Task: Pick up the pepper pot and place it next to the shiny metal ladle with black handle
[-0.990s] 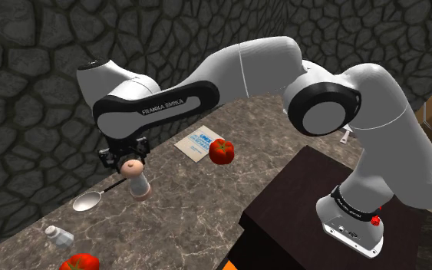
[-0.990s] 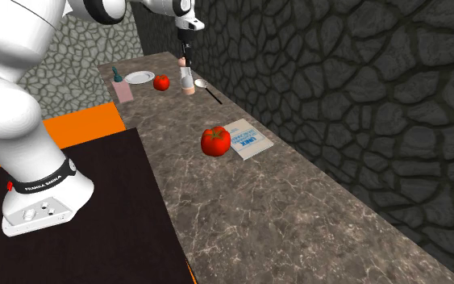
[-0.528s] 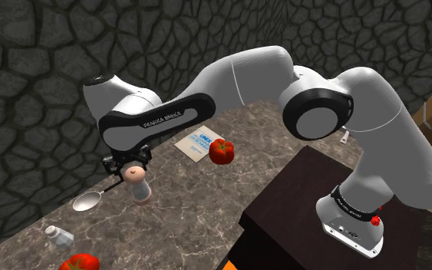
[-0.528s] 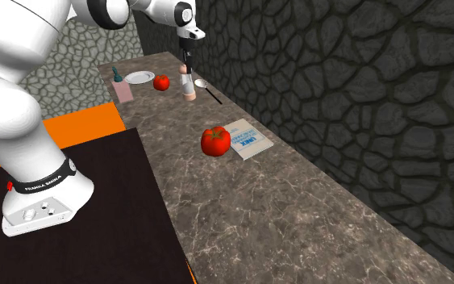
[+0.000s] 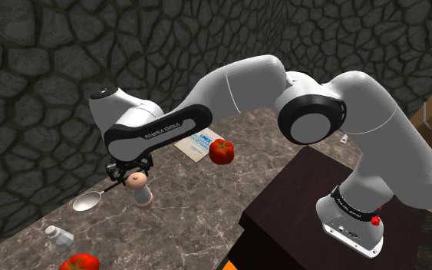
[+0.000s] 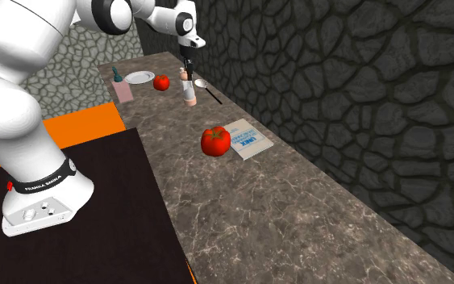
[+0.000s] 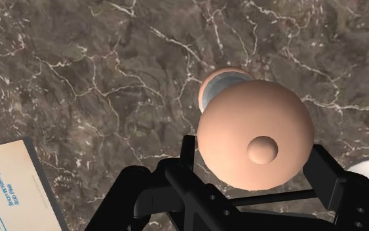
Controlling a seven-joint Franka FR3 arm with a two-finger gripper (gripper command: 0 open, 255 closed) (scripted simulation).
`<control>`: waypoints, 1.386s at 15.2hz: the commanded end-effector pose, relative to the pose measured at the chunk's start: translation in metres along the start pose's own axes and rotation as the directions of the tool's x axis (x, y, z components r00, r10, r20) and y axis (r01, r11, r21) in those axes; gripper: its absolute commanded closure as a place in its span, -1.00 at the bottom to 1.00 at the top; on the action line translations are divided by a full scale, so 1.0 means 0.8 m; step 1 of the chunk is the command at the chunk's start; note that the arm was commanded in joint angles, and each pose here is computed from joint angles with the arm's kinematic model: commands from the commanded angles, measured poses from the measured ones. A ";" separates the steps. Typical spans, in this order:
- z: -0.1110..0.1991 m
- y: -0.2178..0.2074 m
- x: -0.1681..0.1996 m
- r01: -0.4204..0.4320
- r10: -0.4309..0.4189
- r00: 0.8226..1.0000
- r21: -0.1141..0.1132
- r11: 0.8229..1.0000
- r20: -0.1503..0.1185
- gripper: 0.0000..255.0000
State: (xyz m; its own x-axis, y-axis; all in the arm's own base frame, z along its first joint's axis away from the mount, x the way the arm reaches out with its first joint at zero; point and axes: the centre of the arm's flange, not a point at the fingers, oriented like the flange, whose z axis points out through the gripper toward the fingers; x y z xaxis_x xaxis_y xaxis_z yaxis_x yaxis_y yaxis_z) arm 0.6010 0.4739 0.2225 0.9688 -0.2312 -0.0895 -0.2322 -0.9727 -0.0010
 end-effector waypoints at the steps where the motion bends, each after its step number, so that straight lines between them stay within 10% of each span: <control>1: 0.001 0.000 0.001 0.000 0.000 1.000 0.001 1.000 0.000 1.00; 5: 0.001 0.000 0.001 0.000 0.000 1.000 0.001 1.000 0.000 1.00; 6: 0.001 0.000 0.001 0.000 0.000 1.000 0.001 1.000 0.000 -1.00; 21: -0.061 0.000 0.001 0.000 0.000 1.000 0.001 1.000 0.000 -1.00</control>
State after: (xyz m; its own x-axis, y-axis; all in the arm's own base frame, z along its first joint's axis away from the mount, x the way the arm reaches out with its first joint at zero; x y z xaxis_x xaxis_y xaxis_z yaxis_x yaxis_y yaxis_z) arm 0.6059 0.4725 0.2713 0.9688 -0.2312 -0.0889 -0.2323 -0.9726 -0.0017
